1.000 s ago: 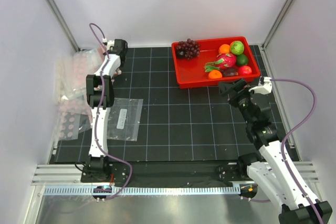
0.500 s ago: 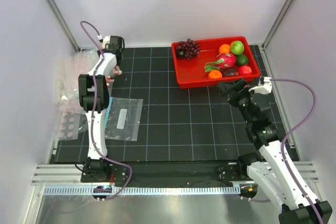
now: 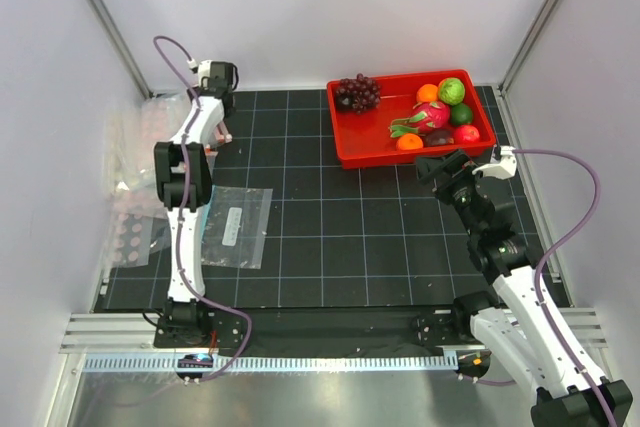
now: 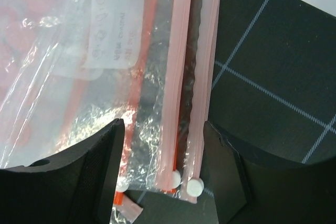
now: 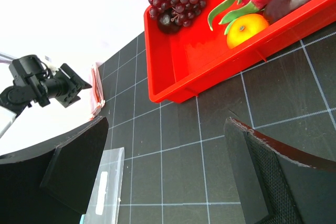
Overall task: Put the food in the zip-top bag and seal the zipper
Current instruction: Pick up the zipper food storage bag at the corner of the board.
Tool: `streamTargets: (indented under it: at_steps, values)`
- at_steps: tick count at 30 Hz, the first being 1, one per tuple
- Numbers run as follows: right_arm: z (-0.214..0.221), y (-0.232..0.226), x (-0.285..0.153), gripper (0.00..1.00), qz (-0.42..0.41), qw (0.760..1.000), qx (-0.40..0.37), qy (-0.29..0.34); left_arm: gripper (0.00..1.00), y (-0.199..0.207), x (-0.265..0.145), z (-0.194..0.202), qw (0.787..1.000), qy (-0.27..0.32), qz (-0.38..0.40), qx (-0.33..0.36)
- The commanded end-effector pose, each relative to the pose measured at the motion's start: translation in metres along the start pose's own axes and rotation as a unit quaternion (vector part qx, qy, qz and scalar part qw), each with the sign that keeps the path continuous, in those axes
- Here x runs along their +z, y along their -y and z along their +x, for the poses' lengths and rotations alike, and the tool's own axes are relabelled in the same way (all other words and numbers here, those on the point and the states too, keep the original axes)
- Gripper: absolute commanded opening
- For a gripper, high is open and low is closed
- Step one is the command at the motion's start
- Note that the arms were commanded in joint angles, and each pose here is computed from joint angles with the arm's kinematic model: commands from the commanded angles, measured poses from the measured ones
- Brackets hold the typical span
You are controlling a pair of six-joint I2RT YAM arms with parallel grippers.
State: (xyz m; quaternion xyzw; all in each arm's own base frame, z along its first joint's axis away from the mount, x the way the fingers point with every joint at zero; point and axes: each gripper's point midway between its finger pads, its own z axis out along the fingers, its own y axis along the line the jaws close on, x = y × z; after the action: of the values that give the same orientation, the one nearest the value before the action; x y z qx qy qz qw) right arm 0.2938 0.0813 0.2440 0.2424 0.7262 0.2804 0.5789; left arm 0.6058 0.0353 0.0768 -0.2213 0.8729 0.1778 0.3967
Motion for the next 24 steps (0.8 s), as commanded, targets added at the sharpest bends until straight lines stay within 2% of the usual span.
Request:
streamTargets:
  at_steps: [1, 11, 14, 15, 16, 19, 22, 24]
  values:
    - [-0.014, -0.015, -0.001, 1.00, -0.024, 1.000, 0.004, 0.018, 0.65, -0.005, 0.004, 0.002, 1.000, -0.021, -0.020, 0.010]
    - [-0.014, -0.017, -0.002, 1.00, -0.026, 0.999, 0.004, 0.020, 0.66, -0.014, 0.019, 0.025, 0.995, -0.044, -0.049, 0.069]
    - [-0.014, -0.016, -0.002, 1.00, -0.025, 0.999, 0.004, 0.020, 0.63, -0.016, 0.023, 0.031, 0.994, -0.053, -0.055, 0.081]
    - [-0.015, -0.016, -0.003, 1.00, -0.025, 0.999, 0.003, 0.021, 0.58, -0.014, 0.026, 0.034, 0.994, -0.056, -0.053, 0.083]
    - [-0.014, -0.015, -0.002, 1.00, -0.024, 1.000, 0.004, 0.020, 0.43, -0.016, 0.026, 0.037, 0.993, -0.061, -0.055, 0.086]
    - [-0.014, -0.015, -0.002, 0.99, -0.024, 1.000, 0.003, 0.020, 0.11, -0.019, 0.019, 0.029, 0.994, -0.053, -0.062, 0.079]
    - [-0.014, -0.015, -0.001, 1.00, -0.023, 1.000, 0.004, 0.020, 0.01, -0.029, 0.004, 0.013, 0.994, -0.038, -0.073, 0.065]
    - [-0.015, -0.015, -0.002, 1.00, -0.023, 1.000, 0.002, 0.021, 0.00, -0.031, -0.008, 0.003, 0.996, -0.029, -0.072, 0.053]
